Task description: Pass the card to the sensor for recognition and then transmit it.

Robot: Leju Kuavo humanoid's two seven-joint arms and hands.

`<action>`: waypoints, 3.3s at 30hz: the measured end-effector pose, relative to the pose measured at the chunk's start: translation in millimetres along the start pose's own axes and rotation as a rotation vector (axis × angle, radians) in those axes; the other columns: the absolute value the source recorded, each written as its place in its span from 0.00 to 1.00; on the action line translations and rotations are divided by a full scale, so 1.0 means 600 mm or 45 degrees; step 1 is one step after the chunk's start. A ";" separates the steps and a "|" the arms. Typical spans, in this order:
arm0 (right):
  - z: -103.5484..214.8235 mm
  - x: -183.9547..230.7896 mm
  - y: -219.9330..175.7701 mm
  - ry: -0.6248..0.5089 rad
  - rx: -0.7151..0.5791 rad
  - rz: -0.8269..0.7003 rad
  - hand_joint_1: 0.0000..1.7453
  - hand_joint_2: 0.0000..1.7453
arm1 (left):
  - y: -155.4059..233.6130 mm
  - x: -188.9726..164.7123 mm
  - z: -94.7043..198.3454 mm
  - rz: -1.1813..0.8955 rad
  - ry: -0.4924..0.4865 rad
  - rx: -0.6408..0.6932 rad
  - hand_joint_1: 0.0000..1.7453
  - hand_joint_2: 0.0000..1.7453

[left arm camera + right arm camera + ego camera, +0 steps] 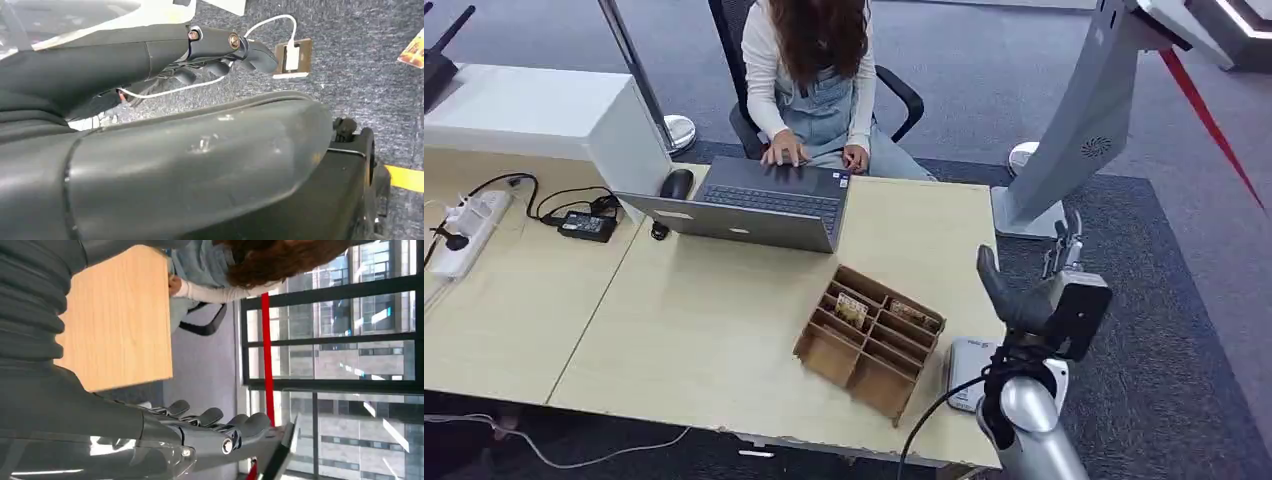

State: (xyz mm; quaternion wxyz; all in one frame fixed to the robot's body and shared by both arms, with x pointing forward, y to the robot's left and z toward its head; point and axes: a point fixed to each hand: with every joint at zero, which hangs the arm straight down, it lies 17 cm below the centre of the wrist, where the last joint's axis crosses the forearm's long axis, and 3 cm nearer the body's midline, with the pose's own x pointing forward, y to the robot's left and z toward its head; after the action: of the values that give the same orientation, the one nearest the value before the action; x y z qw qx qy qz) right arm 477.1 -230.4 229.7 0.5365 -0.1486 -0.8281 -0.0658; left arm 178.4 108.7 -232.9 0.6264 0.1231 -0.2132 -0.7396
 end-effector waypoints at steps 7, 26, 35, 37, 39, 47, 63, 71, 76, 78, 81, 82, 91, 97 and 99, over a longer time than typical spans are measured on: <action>-0.008 0.041 -0.040 -0.090 -0.015 0.117 0.00 1.00 | -0.005 -0.001 0.001 0.161 0.020 0.011 0.00 0.00; 0.038 -0.007 -0.095 -0.033 0.020 0.297 0.00 1.00 | -0.025 -0.010 0.004 0.410 0.105 -0.017 0.00 0.00; 0.044 -0.023 -0.091 0.015 0.040 0.307 0.00 1.00 | -0.029 -0.010 0.005 0.422 0.108 -0.029 0.00 0.00; 0.048 -0.033 -0.091 0.044 0.046 0.302 0.00 1.00 | -0.031 -0.010 0.005 0.438 0.112 -0.035 0.00 0.00; 0.055 -0.045 -0.089 0.079 0.055 0.289 0.00 1.00 | -0.034 -0.011 0.006 0.457 0.120 -0.041 0.00 0.00; 0.067 -0.071 -0.081 0.091 -0.012 0.226 0.00 1.00 | -0.045 -0.010 0.008 0.501 0.133 -0.073 0.00 0.00; 0.112 -0.181 -0.016 0.307 0.072 0.289 0.00 1.00 | -0.051 -0.010 0.010 0.509 0.138 -0.091 0.00 0.00; 0.122 -0.196 -0.019 0.320 0.073 0.328 0.00 1.00 | -0.047 -0.013 0.009 0.495 0.144 -0.077 0.00 0.00; 0.124 -0.201 -0.027 0.322 0.098 0.401 0.00 1.00 | -0.041 -0.013 0.007 0.478 0.134 -0.056 0.00 0.00; 0.130 -0.207 -0.044 0.348 0.103 0.410 0.00 1.00 | -0.038 -0.014 0.007 0.478 0.135 -0.046 0.00 0.00; 0.135 -0.209 -0.063 0.361 0.104 0.419 0.00 1.00 | -0.034 -0.015 0.006 0.477 0.135 -0.031 0.00 0.00; 0.136 -0.209 -0.067 0.360 0.104 0.420 0.00 1.00 | -0.032 -0.015 0.006 0.475 0.135 -0.024 0.00 0.00; 0.153 -0.216 -0.085 0.380 0.095 0.426 0.00 1.00 | -0.023 -0.018 0.004 0.444 0.143 0.007 0.00 0.00; 0.166 -0.226 -0.104 0.394 0.090 0.430 0.00 1.00 | -0.009 -0.019 0.003 0.394 0.138 0.047 0.00 0.00; 0.165 -0.224 -0.105 0.391 0.088 0.426 0.00 1.00 | -0.008 -0.019 0.003 0.390 0.139 0.049 0.00 0.00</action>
State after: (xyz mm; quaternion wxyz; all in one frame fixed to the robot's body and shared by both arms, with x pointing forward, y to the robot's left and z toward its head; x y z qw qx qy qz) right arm 422.1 -287.1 69.8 0.6646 -0.2535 -0.7022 0.0305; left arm 175.5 120.8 -234.9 0.7399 0.1410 -0.2093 -0.6236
